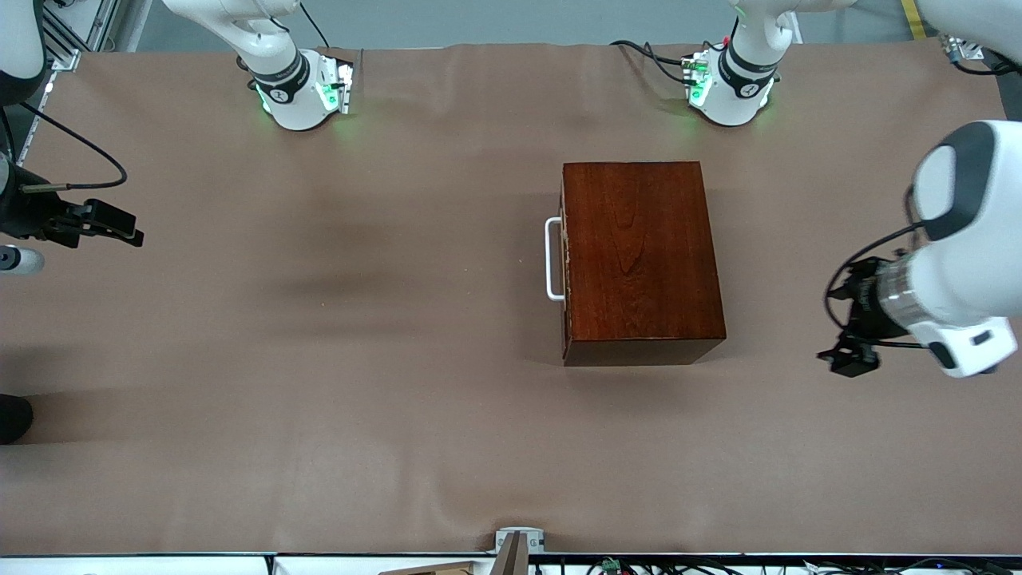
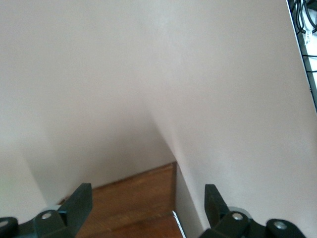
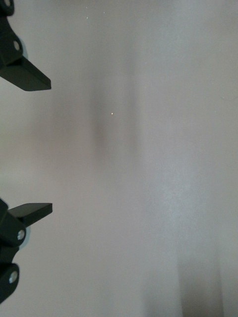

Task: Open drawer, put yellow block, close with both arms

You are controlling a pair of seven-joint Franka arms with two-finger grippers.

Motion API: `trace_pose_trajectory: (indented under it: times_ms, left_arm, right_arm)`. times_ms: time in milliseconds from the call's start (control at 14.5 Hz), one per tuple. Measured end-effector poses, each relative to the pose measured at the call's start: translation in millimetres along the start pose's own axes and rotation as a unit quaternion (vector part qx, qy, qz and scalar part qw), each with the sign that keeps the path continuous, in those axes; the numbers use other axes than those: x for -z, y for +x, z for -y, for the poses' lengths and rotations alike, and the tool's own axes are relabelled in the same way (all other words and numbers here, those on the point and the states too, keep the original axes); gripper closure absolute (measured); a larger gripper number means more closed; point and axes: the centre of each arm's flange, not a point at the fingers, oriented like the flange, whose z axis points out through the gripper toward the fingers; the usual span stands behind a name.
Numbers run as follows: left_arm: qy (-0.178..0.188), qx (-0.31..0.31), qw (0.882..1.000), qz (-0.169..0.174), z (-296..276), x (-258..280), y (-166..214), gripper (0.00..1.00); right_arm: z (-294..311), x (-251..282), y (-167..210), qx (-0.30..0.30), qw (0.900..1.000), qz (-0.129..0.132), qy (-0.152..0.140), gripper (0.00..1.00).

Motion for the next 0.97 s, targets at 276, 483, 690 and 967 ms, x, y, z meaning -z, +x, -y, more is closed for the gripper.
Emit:
trace_pose_trajectory:
  times_ms: [276, 483, 690, 967]
  left_arm:
    - [0.006, -0.093, 0.996, 0.009, 20.4, 3.2, 8.9, 0.00]
    - [0.010, -0.202, 0.979, 0.012, 39.0, 10.1, -0.7, 0.00]
    - [0.008, -0.326, 0.945, 0.022, 63.6, 18.8, -8.8, 0.00]
    - [-0.015, -0.451, 0.892, 0.033, 89.9, 36.1, -5.2, 0.00]
  right_arm:
    - [0.5, 0.1, 0.0, 0.000, 1.000, 0.000, 0.000, 0.00]
    - [1.0, 0.5, 0.1, 0.001, 1.000, -0.001, 0.000, 0.00]
    - [1.8, 0.8, 0.2, 0.002, 1.000, -0.001, 0.000, 0.00]
    - [1.8, 0.9, 0.2, 0.002, 1.000, -0.001, 0.000, 0.00]
